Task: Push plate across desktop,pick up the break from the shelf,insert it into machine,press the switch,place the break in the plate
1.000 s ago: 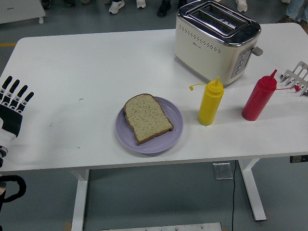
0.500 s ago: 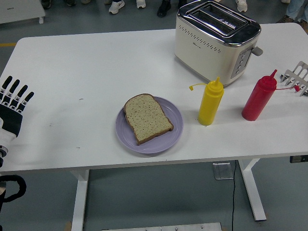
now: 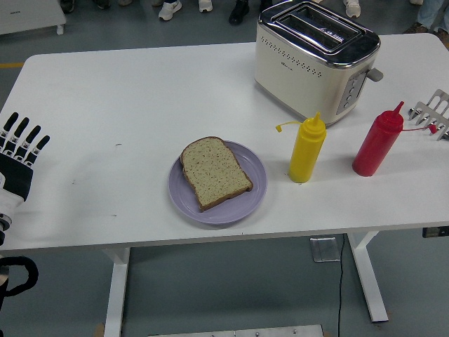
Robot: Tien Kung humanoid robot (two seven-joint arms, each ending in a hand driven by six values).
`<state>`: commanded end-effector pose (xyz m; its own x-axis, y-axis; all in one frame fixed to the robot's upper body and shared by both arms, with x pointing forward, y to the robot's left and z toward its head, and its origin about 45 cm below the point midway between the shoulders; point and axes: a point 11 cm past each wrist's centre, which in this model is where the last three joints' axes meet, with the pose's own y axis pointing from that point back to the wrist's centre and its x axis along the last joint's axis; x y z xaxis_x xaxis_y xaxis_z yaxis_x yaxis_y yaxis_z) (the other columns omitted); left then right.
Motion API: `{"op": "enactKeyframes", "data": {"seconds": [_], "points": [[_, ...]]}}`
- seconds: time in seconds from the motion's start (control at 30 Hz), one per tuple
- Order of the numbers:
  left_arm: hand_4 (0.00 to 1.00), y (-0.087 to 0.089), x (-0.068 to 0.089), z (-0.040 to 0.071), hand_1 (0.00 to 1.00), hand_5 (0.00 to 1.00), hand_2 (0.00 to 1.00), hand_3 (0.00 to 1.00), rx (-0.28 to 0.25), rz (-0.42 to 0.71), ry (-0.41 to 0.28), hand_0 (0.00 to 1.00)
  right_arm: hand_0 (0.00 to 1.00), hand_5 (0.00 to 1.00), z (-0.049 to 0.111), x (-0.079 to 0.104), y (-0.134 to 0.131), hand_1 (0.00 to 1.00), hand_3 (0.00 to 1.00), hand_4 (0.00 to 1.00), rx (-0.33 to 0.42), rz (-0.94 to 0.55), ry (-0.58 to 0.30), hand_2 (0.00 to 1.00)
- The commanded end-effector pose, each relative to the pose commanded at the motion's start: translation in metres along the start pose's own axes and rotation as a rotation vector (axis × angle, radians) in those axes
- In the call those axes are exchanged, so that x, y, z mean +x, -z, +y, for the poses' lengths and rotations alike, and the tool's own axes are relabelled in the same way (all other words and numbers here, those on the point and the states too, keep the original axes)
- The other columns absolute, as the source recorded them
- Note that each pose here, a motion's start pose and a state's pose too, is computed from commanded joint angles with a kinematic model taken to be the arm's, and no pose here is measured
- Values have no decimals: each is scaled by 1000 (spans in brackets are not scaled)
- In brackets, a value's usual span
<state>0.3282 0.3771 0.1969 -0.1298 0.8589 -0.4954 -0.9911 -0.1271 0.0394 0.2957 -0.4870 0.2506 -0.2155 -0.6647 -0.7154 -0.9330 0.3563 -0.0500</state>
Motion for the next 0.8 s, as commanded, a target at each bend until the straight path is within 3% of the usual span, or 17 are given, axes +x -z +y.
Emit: {"op": "enactKeyframes", "data": {"seconds": [0.8], "points": [[620,-2,-1,0,851,998,905,859,-9,12,4,790,818,509,1,3,-1,772,762,438,-4,-2,-10,775]]}}
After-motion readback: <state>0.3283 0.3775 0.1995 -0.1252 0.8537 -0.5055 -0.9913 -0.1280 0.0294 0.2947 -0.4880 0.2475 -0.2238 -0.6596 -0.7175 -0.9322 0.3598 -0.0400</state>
